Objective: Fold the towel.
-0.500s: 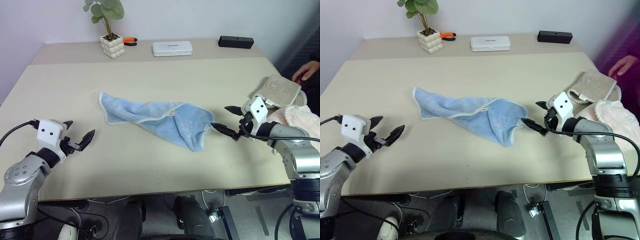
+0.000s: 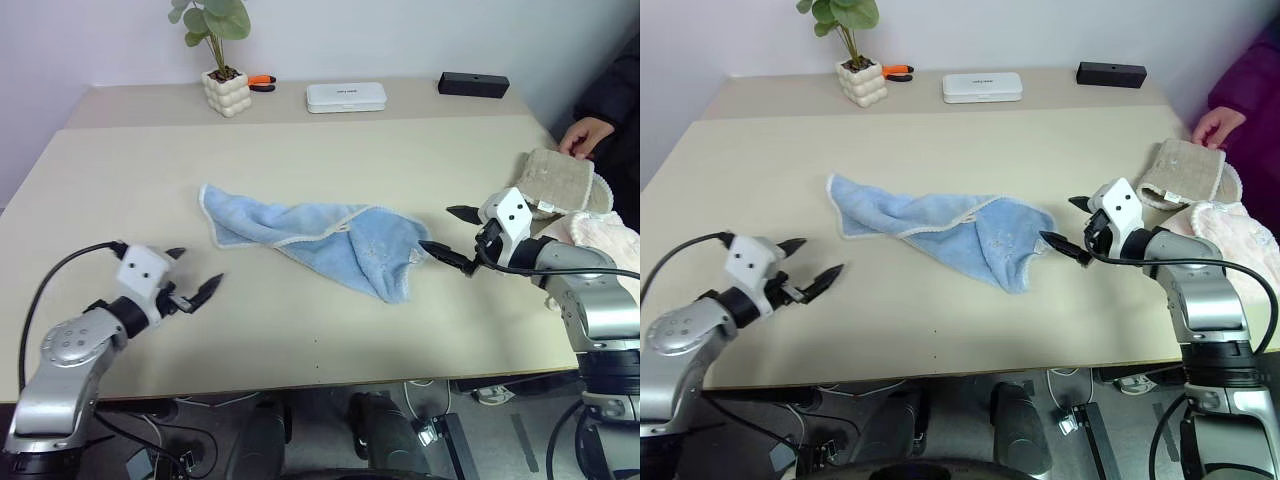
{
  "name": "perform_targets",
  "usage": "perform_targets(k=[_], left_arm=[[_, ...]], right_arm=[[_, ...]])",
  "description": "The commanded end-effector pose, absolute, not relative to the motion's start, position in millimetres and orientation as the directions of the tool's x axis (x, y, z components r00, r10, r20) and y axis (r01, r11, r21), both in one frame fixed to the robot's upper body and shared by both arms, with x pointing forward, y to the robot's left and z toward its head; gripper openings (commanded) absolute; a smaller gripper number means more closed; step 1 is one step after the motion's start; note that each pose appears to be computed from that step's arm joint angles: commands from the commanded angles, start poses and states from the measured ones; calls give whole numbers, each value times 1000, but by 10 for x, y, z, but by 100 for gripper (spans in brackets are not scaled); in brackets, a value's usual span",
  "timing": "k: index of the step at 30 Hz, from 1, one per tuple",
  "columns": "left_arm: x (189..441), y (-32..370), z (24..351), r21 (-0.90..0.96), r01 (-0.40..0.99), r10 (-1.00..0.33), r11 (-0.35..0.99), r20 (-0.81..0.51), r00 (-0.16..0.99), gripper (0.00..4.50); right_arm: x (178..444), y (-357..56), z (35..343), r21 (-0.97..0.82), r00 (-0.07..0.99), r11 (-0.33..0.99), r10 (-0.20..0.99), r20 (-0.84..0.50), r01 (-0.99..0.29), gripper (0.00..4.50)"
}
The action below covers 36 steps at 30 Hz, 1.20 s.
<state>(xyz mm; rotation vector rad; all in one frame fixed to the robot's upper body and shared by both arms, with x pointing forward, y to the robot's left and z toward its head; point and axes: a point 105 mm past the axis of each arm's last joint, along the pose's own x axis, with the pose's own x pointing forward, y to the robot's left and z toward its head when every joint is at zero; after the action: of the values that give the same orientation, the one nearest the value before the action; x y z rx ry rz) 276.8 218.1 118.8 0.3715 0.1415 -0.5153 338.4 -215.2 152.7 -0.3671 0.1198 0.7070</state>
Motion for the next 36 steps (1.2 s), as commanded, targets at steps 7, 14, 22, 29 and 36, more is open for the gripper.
perform_targets(k=[7,14,22,29,36], left_arm=[[3163,2159,1143,514,513,-442,687,-263,857,426],[3551,2234,962,560,552,-425,617,-353,833,426],[3690,2101,800,516,647,-491,561,-422,762,293],[3680,2206,878,528,615,-473,585,-393,788,5],[3616,2291,998,554,577,-456,600,-355,816,5]], right_arm=[[3218,-2012,1587,-300,772,714,610,-179,-633,450],[3090,-2001,1553,-277,794,745,583,-172,-607,450],[3046,-2009,1581,-281,815,766,558,-157,-578,450],[3057,-1966,1610,-282,816,766,560,-148,-577,450],[3086,-1919,1608,-278,801,753,579,-149,-596,450]])
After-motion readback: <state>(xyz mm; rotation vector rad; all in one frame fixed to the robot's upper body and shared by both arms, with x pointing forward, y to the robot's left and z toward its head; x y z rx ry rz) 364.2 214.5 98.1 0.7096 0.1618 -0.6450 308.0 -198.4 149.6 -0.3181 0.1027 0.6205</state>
